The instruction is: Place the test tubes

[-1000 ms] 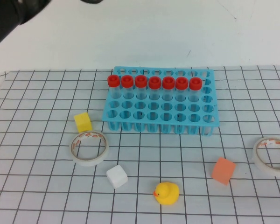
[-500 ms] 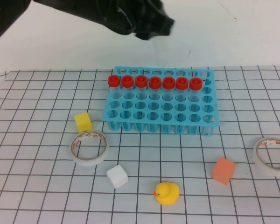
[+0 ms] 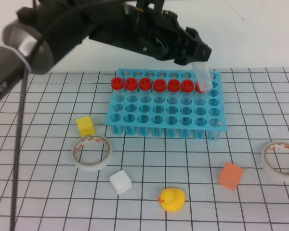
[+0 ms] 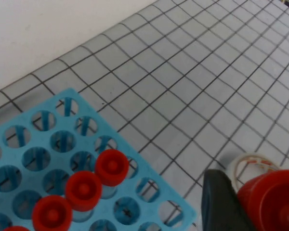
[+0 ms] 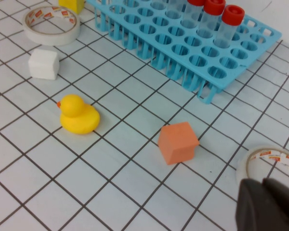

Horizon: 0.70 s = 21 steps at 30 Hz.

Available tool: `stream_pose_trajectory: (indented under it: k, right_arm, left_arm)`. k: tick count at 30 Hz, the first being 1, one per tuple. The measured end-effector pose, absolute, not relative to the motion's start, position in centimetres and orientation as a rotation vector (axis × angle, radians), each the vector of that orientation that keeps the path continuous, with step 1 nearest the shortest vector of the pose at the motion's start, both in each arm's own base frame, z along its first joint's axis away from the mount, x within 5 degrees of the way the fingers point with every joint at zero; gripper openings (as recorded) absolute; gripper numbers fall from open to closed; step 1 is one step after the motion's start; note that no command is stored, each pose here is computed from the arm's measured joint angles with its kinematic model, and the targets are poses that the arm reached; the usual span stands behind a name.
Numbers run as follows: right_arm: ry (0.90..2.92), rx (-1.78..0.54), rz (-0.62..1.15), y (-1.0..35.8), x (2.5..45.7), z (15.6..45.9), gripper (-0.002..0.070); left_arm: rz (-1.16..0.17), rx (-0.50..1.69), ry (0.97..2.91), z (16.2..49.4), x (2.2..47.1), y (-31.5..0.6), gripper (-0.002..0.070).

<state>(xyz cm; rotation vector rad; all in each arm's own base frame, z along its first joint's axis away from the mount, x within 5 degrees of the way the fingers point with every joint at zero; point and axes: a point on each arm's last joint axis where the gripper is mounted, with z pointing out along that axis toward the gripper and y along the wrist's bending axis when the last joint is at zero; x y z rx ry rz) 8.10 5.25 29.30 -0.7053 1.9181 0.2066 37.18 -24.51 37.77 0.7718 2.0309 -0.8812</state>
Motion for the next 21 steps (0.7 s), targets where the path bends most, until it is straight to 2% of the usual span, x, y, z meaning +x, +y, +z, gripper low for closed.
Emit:
stream_pose_trajectory:
  k: [10,21]
  right_arm:
    - [1.920,-0.705,0.205,5.2,8.1,29.3,-0.0001]
    - [1.922,-0.705,0.204,5.2,8.1,29.3,-0.0001]
  left_arm:
    - [-0.686,0.964,2.039,35.1,36.7,-27.2,0.0246]
    - [-0.658,0.939,2.026,34.0,37.6,-27.8,0.0246]
